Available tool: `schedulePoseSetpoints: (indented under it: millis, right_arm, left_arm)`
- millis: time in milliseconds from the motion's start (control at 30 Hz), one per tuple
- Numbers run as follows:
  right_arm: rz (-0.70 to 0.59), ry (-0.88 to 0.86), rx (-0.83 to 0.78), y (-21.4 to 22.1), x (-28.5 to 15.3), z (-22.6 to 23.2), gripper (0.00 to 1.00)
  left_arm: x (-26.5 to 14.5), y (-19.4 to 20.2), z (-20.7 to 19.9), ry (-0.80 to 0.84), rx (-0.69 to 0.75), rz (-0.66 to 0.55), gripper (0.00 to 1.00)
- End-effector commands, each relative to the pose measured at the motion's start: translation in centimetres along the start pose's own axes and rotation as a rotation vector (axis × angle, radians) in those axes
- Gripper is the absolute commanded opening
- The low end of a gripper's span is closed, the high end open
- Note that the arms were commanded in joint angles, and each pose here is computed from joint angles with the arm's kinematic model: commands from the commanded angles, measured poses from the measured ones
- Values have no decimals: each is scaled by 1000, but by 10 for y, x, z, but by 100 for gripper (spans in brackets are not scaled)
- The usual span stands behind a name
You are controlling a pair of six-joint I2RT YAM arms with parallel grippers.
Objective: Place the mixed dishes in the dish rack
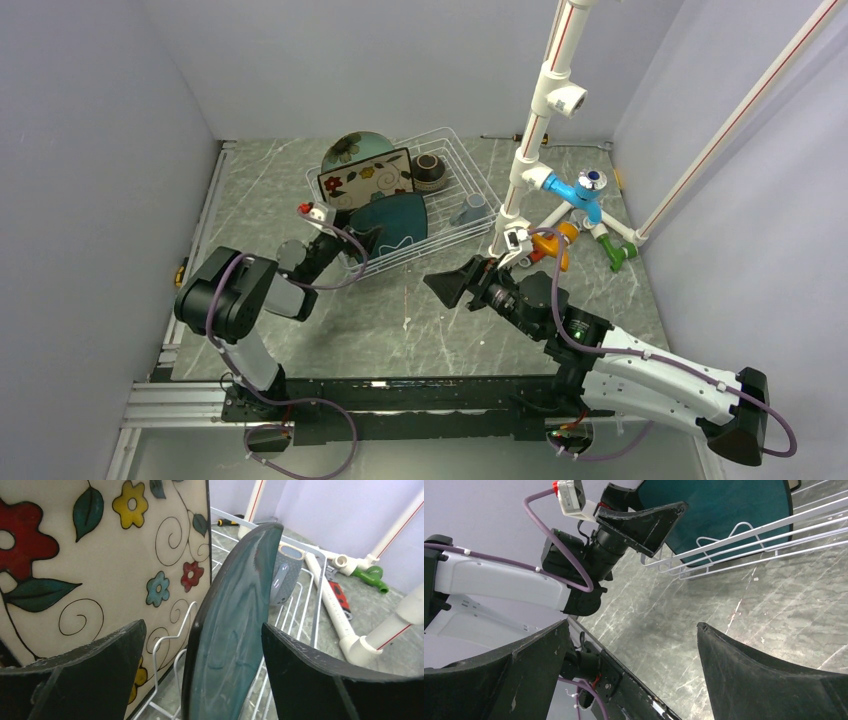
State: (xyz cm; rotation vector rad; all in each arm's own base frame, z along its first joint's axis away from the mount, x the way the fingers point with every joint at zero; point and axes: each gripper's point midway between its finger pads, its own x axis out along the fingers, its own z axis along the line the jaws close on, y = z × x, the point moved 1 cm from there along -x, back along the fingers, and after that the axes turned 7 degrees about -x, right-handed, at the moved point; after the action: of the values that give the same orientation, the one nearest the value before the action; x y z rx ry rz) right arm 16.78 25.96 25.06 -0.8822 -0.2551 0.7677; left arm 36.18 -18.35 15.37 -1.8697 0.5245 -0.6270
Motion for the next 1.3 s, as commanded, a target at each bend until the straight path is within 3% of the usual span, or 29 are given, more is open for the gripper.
schedulePoseSetpoints:
  millis: [0,467,533,667,767,933,1267]
  right_arm:
    - [-33,-13,11,-8,0,4,100]
    - [-17,23,-78,-19,-11,2,100]
    - [-9,18,-100,-20,-15,3,100]
    - [6,8,-171,-29,-23,9,100]
    - [32,15,-236,-35,-31,10,100]
    - [30,-23,-334,-49,-48,19,100]
    - [-62,-53,-457,-87,-83,27,100]
  left_arm:
    - [-3,-47,-6,-11,55,-171,97]
    - [-43,-98,-16,-159,-106,-273,99]
    - [-47,-104,-26,-150,-120,-234,99]
    - [-60,-102,-35,-225,-121,-8,99]
    - [-79,-121,-51,-222,-70,24,99]
    - [-109,-155,-88,-138,-26,-40,99]
    - [-164,-232,-147,-5,128,-281,99]
